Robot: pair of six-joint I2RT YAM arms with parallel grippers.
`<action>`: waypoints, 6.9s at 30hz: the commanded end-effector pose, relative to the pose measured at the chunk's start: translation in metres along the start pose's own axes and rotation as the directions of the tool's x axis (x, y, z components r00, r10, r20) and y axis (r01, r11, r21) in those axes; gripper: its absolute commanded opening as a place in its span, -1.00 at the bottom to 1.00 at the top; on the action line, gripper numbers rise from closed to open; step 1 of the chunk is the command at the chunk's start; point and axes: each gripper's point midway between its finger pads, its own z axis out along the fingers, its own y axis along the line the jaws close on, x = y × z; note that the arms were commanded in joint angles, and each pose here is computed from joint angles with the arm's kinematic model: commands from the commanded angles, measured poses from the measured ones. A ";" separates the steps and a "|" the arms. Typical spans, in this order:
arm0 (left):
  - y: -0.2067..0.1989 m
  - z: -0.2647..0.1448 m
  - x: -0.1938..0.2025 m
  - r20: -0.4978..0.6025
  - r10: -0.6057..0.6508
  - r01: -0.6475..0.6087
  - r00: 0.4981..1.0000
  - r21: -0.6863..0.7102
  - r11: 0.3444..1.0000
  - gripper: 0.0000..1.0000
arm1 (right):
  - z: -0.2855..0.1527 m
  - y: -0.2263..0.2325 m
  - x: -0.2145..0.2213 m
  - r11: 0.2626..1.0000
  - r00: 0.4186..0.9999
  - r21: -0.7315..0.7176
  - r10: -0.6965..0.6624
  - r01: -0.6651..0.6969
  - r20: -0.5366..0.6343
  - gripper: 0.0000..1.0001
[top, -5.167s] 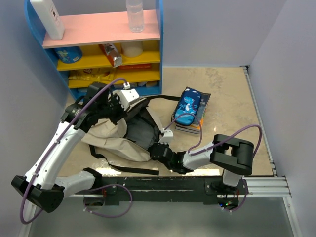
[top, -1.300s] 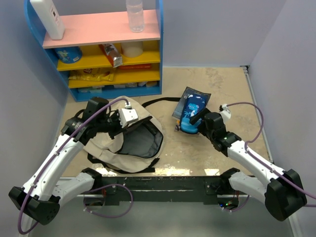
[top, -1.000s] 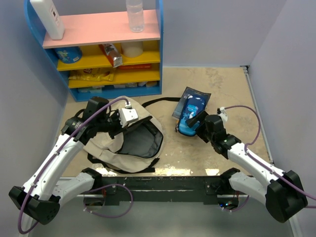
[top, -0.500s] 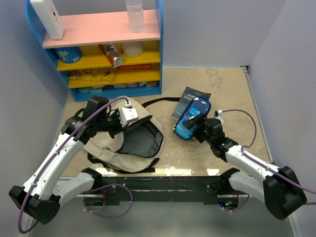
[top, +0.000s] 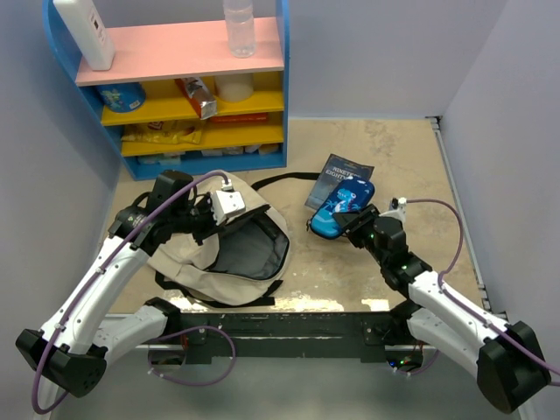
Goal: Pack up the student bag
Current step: Pick up the stationery from the center of the board, then place the stationery in the student bag, then adjust the book at the center of the board.
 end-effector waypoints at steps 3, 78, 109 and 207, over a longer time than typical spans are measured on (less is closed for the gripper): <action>0.008 -0.013 -0.032 0.101 0.049 -0.046 0.994 -0.028 0.999 -1.00 | -0.010 0.026 -0.007 0.994 0.999 -0.100 -0.037 0.038 0.013 -0.52; -0.050 -0.022 -0.036 0.172 0.103 -0.147 0.980 0.269 0.952 -1.00 | 0.068 0.082 0.095 0.525 0.525 0.042 -0.839 0.850 -0.143 0.56; -0.044 -0.022 -0.042 0.174 0.102 -0.144 0.979 0.254 0.956 -1.00 | 0.015 0.021 0.212 0.582 0.529 -0.192 -0.806 0.790 -0.264 -1.00; -0.047 -0.021 -0.040 0.170 0.113 -0.156 0.979 0.268 0.951 -1.00 | 0.118 -0.115 -0.006 0.881 0.982 0.472 0.116 -0.034 -0.147 -0.99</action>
